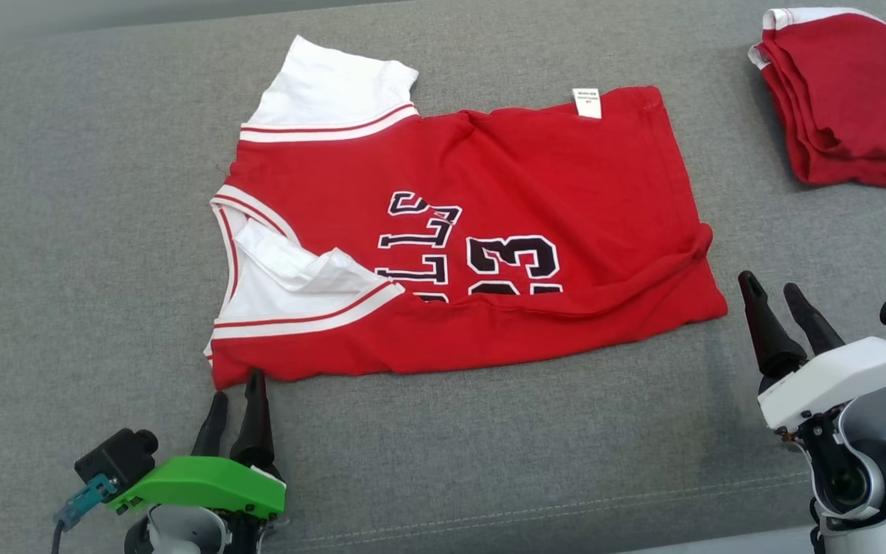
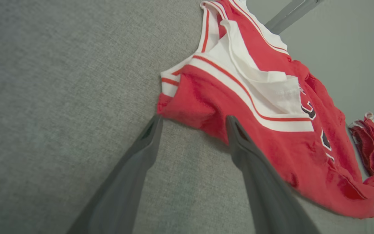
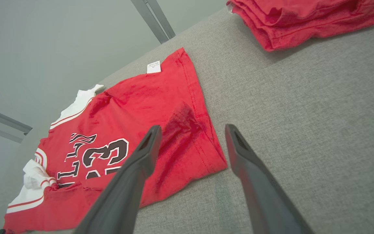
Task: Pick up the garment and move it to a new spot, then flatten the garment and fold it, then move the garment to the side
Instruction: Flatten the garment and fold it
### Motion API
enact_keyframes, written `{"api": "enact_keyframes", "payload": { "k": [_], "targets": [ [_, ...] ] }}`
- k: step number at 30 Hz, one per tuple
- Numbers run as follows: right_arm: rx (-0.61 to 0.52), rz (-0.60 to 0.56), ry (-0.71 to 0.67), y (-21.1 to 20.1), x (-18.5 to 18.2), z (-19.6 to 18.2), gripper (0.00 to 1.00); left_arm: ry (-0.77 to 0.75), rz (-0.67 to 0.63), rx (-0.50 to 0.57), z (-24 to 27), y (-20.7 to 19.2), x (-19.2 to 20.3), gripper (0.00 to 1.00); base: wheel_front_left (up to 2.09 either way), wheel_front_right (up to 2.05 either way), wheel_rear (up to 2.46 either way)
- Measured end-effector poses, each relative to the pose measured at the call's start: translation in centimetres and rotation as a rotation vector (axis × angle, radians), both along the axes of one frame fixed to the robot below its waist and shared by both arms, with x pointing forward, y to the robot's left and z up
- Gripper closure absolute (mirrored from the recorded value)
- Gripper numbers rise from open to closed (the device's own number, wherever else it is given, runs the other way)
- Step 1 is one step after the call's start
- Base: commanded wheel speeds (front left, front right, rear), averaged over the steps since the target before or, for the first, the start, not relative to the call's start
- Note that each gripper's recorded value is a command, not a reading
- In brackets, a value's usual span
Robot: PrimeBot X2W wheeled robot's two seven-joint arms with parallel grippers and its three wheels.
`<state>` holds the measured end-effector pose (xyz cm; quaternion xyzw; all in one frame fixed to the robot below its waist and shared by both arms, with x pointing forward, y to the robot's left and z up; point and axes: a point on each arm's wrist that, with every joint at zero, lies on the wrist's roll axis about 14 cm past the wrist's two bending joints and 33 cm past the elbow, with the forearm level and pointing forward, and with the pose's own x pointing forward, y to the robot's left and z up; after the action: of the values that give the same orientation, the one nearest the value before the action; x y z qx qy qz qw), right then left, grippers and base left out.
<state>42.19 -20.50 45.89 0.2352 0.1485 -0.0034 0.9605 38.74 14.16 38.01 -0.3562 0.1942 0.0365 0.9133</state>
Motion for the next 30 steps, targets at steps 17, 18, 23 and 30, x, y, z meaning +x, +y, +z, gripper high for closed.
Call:
{"api": "enact_keyframes", "payload": {
  "k": [17,18,23,30],
  "targets": [
    [0.119,-0.035,0.092,0.8,-1.9,-4.4,0.00,0.053,0.130,-0.243,-1.7,0.5,1.9,0.53,0.00,0.00,0.00],
    [0.122,-0.037,0.102,0.8,-2.0,-4.8,0.00,0.051,0.134,-0.245,-1.8,0.6,2.0,0.60,0.00,0.00,0.00],
    [0.132,-0.039,0.118,1.1,-1.9,-5.5,0.00,0.020,0.132,-0.251,-1.5,0.4,2.6,1.00,0.00,0.00,0.00],
    [0.171,-0.036,0.125,1.8,-1.1,-6.2,0.00,-0.046,0.142,-0.253,-0.5,0.5,2.9,1.00,0.00,0.00,0.00]
  ]
}}
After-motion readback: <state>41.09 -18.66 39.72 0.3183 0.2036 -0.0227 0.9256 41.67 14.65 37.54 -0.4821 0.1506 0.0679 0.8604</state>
